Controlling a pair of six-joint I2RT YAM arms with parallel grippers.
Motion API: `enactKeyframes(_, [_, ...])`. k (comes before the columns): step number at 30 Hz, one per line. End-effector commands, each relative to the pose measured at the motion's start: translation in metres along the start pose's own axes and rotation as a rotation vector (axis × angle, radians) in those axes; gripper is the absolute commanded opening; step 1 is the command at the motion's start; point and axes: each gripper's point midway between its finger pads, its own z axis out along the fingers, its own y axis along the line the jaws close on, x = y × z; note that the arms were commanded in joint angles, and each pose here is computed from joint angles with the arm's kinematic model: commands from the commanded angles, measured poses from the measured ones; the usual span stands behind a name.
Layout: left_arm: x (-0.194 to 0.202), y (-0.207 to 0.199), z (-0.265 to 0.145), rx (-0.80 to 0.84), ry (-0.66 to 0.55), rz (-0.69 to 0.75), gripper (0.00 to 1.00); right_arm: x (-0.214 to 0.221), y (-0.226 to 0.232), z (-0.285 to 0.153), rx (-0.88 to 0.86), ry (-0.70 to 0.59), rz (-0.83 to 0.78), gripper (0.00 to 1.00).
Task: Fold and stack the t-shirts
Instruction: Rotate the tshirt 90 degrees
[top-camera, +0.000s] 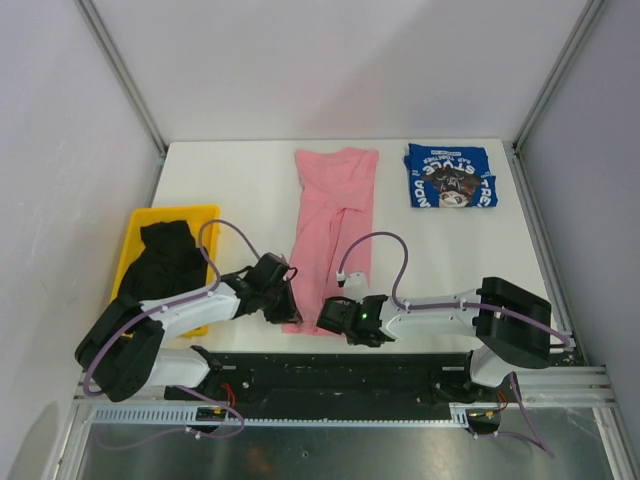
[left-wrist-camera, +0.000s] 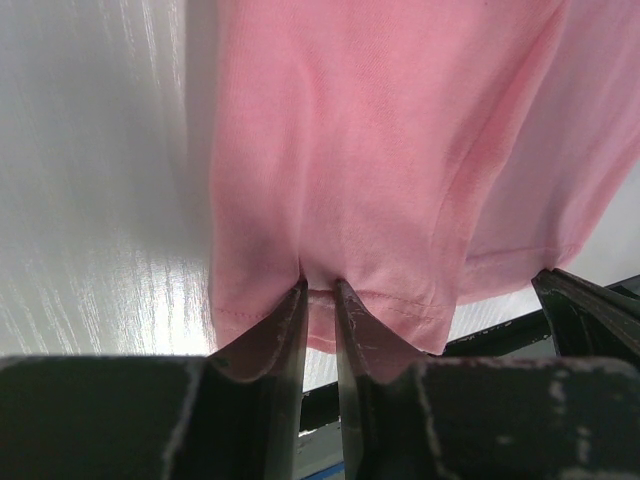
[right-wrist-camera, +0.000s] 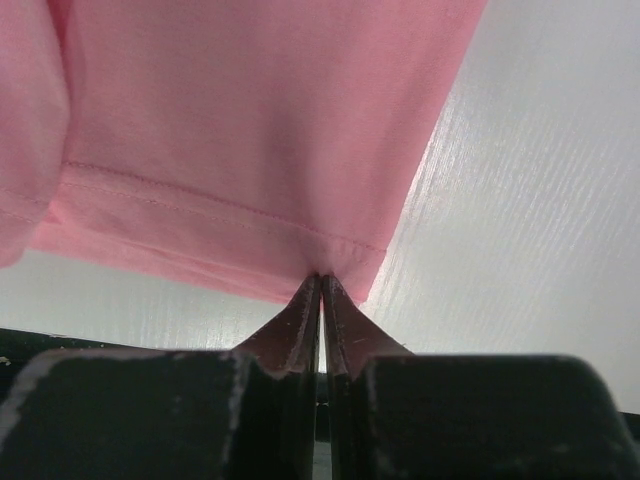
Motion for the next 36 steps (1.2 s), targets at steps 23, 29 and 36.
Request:
enactKeyframes(23, [0.015, 0.031, 0.007, -0.102, 0.034, -0.007, 0.23, -0.019, -0.015, -0.026, 0.006, -0.064, 0.057, 0.00])
enactKeyframes(29, [0.015, 0.031, 0.006, -0.102, 0.035, -0.007, 0.23, -0.009, -0.022, -0.023, 0.015, -0.050, 0.059, 0.00])
enactKeyframes(36, [0.014, 0.030, 0.006, -0.099, 0.034, -0.008, 0.23, 0.002, -0.027, -0.017, 0.020, -0.028, 0.055, 0.00])
